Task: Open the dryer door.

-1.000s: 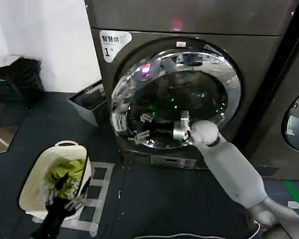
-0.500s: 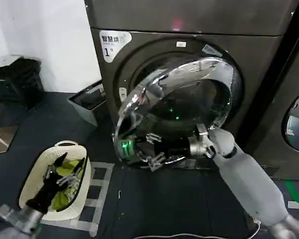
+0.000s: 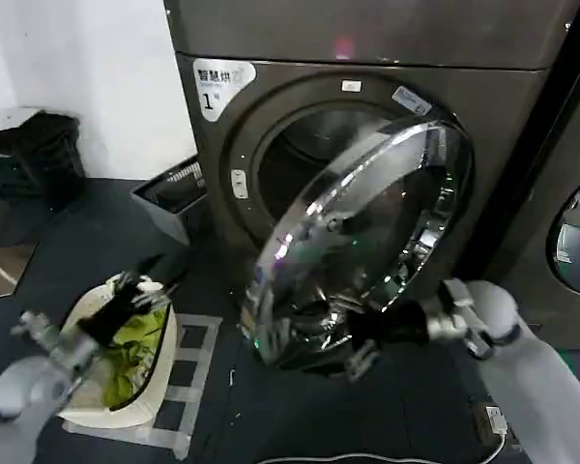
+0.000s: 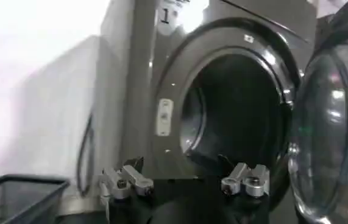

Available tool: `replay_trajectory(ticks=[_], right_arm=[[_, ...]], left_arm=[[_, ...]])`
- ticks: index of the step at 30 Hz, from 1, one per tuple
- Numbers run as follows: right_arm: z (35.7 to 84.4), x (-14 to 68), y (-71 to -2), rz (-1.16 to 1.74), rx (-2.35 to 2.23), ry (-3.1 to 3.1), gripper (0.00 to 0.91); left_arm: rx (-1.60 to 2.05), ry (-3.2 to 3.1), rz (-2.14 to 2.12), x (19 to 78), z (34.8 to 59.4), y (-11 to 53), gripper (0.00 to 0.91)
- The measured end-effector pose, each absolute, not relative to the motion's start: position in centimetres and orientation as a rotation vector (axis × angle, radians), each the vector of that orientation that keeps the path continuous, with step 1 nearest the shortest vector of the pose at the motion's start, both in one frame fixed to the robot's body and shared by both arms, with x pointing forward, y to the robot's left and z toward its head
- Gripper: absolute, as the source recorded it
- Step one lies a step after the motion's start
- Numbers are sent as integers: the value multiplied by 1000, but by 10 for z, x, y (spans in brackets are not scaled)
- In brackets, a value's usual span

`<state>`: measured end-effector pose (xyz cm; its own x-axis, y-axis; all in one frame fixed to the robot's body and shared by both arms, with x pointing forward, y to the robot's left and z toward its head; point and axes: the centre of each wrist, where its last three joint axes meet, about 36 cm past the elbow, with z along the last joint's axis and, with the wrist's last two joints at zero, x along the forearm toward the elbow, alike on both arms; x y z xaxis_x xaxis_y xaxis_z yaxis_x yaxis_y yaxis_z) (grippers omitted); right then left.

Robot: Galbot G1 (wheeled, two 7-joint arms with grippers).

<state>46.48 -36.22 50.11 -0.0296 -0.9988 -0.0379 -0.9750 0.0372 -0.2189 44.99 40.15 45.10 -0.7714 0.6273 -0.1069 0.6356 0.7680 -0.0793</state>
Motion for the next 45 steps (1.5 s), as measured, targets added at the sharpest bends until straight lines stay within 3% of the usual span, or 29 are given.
replay_trajectory(ticks=[8,15,24,29,45], right_arm=[[494,392,-467,-263,-1542,2492,907],[501,322,-533,-287,-947,2770,907],[540,260,-579,-170,134,2889,907],[555,237,-612,-271,750,2819,907],[636,132,-698,-547,1413,2518,907]], left_arm=[[1332,2743,-165,507,454,347,907],[1619,2593,-184,536,440,277,907],[1845,2422,-224,538,448,215,907],[1942,2339,-240,536,451,190,907],[2120,2207,-227,533,452,97,907]])
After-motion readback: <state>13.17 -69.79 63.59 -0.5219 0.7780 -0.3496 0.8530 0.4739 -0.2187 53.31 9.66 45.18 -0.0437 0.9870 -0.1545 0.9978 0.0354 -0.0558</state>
